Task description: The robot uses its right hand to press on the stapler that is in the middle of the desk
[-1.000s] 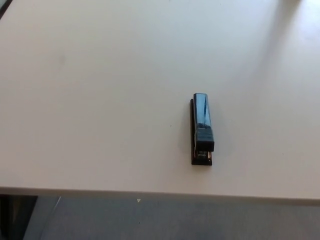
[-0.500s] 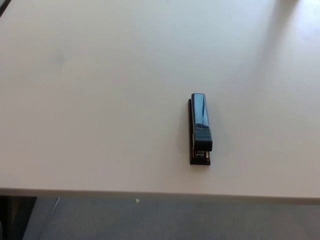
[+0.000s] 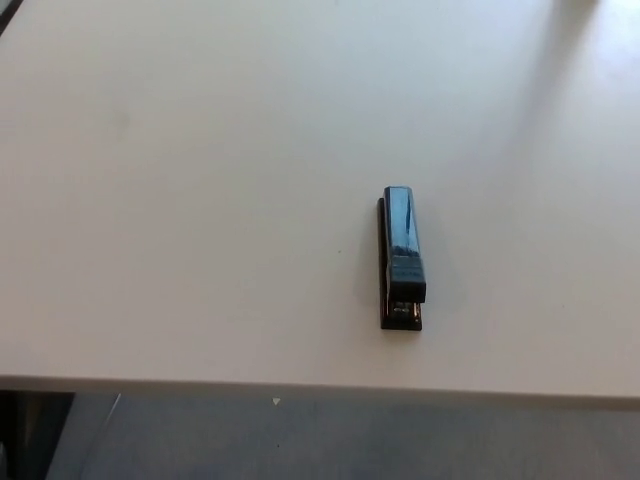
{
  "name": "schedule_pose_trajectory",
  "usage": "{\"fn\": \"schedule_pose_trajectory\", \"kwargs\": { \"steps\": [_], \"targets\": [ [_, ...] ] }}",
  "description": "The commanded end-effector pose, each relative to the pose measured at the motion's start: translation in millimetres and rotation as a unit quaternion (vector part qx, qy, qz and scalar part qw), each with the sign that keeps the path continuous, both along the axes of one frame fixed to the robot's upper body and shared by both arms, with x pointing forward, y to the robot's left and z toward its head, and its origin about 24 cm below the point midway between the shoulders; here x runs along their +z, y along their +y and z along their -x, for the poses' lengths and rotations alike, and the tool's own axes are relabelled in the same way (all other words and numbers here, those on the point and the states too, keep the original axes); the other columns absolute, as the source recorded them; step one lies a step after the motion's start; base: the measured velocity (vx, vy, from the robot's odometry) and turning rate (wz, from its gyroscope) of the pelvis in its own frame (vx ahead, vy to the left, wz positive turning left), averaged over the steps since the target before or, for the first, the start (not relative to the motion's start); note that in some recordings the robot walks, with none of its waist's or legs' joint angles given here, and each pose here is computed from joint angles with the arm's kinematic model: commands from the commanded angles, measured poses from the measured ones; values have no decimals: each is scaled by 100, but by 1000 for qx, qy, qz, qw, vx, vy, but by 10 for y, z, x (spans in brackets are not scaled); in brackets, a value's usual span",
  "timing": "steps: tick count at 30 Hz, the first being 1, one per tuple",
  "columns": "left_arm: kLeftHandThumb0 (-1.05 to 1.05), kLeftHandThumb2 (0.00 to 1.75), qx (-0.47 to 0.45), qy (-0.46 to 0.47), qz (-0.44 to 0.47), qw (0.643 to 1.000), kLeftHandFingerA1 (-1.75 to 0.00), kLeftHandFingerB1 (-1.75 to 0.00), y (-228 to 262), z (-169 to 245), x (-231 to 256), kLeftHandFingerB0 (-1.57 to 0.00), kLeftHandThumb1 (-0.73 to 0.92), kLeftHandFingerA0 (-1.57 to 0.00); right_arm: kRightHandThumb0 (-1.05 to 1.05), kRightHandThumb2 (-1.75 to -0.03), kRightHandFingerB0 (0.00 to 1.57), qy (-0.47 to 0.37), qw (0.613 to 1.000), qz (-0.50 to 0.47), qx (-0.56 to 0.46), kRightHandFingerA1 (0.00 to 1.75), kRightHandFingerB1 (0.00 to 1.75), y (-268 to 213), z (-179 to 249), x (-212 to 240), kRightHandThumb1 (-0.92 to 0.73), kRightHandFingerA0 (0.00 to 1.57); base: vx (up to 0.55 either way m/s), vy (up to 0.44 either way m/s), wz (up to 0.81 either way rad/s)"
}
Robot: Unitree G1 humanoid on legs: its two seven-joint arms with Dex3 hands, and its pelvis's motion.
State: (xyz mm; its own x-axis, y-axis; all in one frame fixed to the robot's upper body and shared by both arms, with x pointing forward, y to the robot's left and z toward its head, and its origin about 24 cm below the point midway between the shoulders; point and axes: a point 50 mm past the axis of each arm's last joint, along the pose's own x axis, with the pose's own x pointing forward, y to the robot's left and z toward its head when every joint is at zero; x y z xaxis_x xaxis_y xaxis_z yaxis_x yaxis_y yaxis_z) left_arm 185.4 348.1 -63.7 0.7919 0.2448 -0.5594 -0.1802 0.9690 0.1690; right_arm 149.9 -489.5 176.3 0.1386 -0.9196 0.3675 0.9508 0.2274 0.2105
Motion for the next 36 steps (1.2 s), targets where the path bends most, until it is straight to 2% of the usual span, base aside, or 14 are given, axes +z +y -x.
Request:
{"fn": "schedule_pose_trajectory", "kwargs": {
  "steps": [1, 5, 7, 8, 11, 13, 17, 18, 21, 25, 28, 32, 33, 36],
  "targets": [
    [-65, 106, 0, -3, -5, 1000, -22, -18, 80, 2, 57, 0, 89, 0, -19, -80, 83, -118, 969, 173, 132, 90, 102, 824, -582, 1311, -70, 129, 0, 0, 0],
    [-65, 106, 0, -3, -4, 1000, -23, -18, 83, 3, 57, 0, 88, 0, -13, -80, 93, -145, 946, 189, 220, 84, 88, 1183, -905, 1560, -68, 131, 0, 0, 0],
    [-65, 106, 5, 0, 0, 1000, -22, -19, 86, 2, 52, 0, 88, 0, -11, -80, 86, -148, 930, 202, 269, 85, 91, 1373, -1094, 1599, -70, 128, 0, 0, 0],
    [-65, 105, 1, 1, -3, 1000, -22, -19, 84, 3, 52, 0, 88, 0, -3, -78, 77, -140, 920, 197, 308, 89, 94, 1544, -1243, 1645, -78, 119, 0, 0, 0],
    [-64, 105, 0, 4, -4, 1000, -22, -20, 87, 13, 46, 0, 88, 0, 7, -76, 75, -136, 911, 197, 336, 88, 94, 1717, -1425, 1619, -80, 117, 0, 0, 0],
    [-64, 105, 0, 3, -2, 1000, -21, -19, 83, 25, 39, 0, 87, 0, 6, -77, 79, -124, 888, 193, 399, 79, 91, 1901, -1559, 1480, -78, 124, 0, 0, 0],
    [-65, 106, 0, 8, -4, 1000, -21, -20, 96, 43, 35, 0, 87, 0, 0, -72, 86, -106, 856, 208, 462, 77, 94, 2283, -1669, 1239, -76, 132, -1, -3, 2],
    [-64, 105, -1, 7, -4, 1000, -22, -21, 97, 53, 33, 0, 87, 0, -3, -77, 83, -100, 846, 207, 482, 81, 95, 2429, -1671, 1167, -72, 131, 0, 0, 0],
    [-66, 105, -4, 9, -2, 1000, -21, -20, 86, 64, 20, 0, 87, 0, -2, -75, 81, -89, 808, 190, 550, 97, 107, 2850, -1650, 963, -75, 129, 0, 0, 0],
    [-65, 105, -8, 14, -3, 1000, -21, -21, 69, 100, -8, 0, 87, 0, -4, -70, 71, -32, 786, 195, 586, 89, 108, 3196, -1800, 710, -81, 129, 0, 0, 0],
    [-63, 104, -12, 20, -11, 1000, -24, -23, 72, 121, -16, 0, 86, 0, -8, -65, 76, 5, 772, 165, 614, 77, 97, 3428, -1955, 463, -82, 134, 0, 0, 0],
    [-62, 103, -14, 19, -10, 1000, -24, -23, 61, 127, -22, 0, 84, 0, -12, -66, 73, 23, 763, 145, 630, 75, 104, 3574, -2054, 290, -80, 129, 0, 0, 0],
    [-62, 103, -16, 18, -9, 1000, -24, -23, 50, 135, -30, 0, 84, 0, -11, -65, 68, 30, 761, 134, 634, 84, 114, 3639, -2095, 208, -82, 119, 0, 0, 0],
    [-64, 103, -19, 17, -4, 1000, -22, -21, 41, 140, -34, 0, 85, 0, -13, -65, 69, 52, 756, 109, 643, 80, 116, 3748, -2168, 52, -81, 124, 0, 0, 0]
  ]
}}
